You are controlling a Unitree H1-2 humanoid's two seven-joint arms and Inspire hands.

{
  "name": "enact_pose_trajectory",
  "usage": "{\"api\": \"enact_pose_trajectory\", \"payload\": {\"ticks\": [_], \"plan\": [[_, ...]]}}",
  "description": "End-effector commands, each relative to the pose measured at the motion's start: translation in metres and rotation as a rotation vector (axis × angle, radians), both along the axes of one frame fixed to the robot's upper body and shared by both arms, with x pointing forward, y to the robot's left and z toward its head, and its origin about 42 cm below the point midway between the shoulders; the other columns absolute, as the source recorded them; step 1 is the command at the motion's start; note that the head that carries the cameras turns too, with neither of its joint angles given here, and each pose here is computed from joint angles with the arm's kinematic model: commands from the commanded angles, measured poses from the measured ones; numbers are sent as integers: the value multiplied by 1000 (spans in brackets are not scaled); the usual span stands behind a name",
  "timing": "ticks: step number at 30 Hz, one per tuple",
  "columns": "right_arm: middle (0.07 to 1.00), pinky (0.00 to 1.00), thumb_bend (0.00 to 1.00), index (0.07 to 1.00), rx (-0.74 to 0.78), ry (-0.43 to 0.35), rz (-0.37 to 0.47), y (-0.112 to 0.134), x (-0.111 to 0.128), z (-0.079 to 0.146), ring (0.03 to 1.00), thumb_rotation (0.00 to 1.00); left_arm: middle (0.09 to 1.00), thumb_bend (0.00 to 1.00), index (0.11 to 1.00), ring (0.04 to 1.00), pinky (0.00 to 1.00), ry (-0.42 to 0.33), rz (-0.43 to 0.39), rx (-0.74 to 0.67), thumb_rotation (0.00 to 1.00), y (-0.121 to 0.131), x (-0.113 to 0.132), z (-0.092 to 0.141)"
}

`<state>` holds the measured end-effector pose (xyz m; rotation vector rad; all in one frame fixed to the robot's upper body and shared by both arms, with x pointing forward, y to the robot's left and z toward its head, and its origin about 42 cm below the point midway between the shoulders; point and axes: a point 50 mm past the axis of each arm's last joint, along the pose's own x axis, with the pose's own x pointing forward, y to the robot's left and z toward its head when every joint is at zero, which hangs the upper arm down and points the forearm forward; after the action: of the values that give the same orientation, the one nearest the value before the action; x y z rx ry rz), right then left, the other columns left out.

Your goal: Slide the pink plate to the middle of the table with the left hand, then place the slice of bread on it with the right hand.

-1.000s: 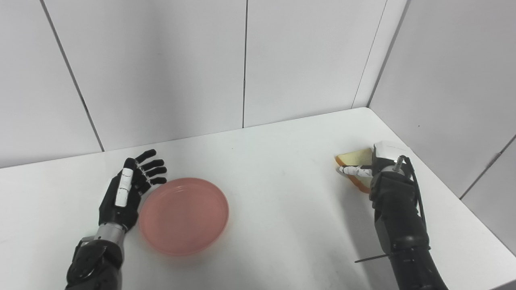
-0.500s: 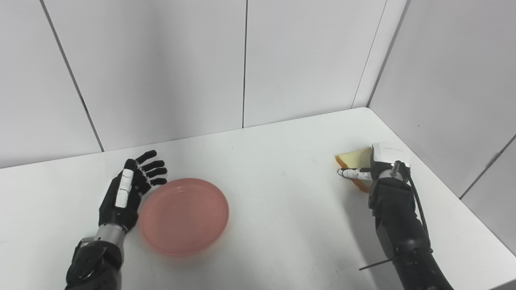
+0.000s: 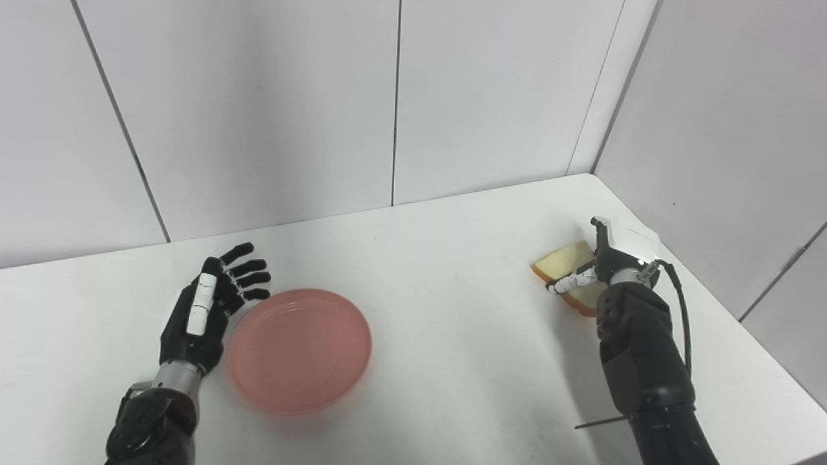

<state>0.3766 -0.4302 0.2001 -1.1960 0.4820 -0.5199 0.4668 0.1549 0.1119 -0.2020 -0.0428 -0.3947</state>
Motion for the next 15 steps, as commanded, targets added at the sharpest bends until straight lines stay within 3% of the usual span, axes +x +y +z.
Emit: {"api": "enact_pose_trajectory", "payload": {"ticks": [1, 3, 6, 8, 9, 10, 12, 13, 15], "plan": [[468, 152, 571, 895, -7, 33, 8, -3, -6, -3, 219, 0, 656, 867, 707, 637, 537, 213, 13, 25, 778, 11, -34, -57], [471, 175, 573, 813, -10, 40, 9, -2, -6, -3, 260, 0, 664, 859, 716, 645, 539, 214, 11, 25, 780, 11, -35, -57], [470, 170, 574, 818, -6, 44, 13, -1, -6, -2, 253, 0, 662, 851, 715, 644, 540, 214, 8, 27, 783, 11, -35, -58], [475, 191, 572, 854, -7, 45, 18, 0, -6, -1, 302, 0, 659, 851, 714, 645, 540, 216, 7, 26, 784, 11, -36, -58], [485, 294, 569, 887, -10, 46, 19, 0, -6, -1, 484, 0, 661, 859, 713, 647, 544, 218, 8, 26, 781, 10, -36, -58], [486, 306, 569, 893, -8, 43, 25, 0, -6, 0, 502, 0, 661, 860, 713, 647, 544, 220, 7, 24, 781, 10, -36, -58], [476, 229, 571, 934, 2, 35, 35, 0, -5, 2, 333, 0, 663, 859, 712, 646, 546, 222, 6, 21, 780, 9, -36, -58], [473, 209, 571, 940, 1, 32, 42, 1, -4, 6, 293, 0, 663, 859, 712, 646, 546, 221, 6, 21, 780, 9, -36, -58], [473, 486, 572, 853, -11, 26, 62, 5, -2, 15, 324, 0, 662, 858, 711, 647, 550, 221, 4, 20, 778, 7, -37, -58]]}}
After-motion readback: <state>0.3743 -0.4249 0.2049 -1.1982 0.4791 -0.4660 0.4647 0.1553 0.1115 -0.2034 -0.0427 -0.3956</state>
